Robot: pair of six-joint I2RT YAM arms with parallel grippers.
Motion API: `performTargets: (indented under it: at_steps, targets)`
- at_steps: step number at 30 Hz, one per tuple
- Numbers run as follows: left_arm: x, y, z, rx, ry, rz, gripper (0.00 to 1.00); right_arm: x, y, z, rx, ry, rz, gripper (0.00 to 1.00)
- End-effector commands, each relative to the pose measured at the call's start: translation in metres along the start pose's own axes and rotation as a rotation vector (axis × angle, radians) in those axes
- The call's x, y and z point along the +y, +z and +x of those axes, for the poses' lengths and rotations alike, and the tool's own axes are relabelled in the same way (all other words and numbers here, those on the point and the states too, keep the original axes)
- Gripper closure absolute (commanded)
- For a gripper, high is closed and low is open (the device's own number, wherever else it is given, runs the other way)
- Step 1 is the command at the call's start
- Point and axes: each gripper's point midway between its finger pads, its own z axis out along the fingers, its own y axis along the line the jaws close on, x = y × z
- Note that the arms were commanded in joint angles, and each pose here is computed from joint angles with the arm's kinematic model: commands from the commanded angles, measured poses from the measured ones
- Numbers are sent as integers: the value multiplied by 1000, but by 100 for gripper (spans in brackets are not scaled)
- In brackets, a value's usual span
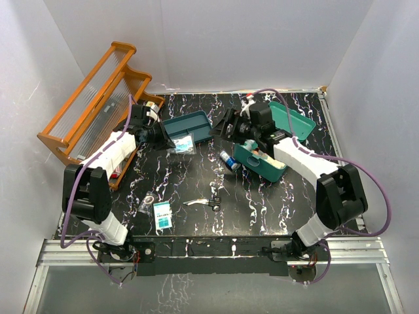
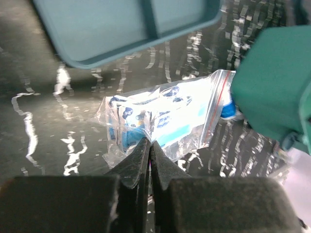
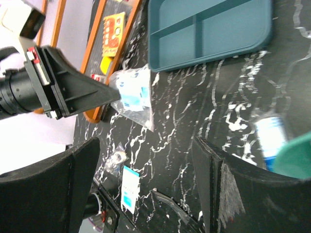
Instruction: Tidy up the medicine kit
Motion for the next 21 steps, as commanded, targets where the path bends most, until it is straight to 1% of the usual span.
performTargets:
  at_steps: [1,7,14,17,21]
  targets:
    - [-62,-32,-11,-34,70,253,100,53,11,-13,-44,-54,-162,25]
    - [-88,-46,-6,-22,109,411,100,68,25,7,35,-64,-238,28]
    - [-98,-53,-7,-22,122,453,100,69,37,6,27,-48,-245,33]
    - [-98,-53,-5,-9,115,458,100,73,41,9,37,-52,-273,39]
    - [-99,-54,-2,-3,110,467,100,78,44,9,28,-30,-307,50]
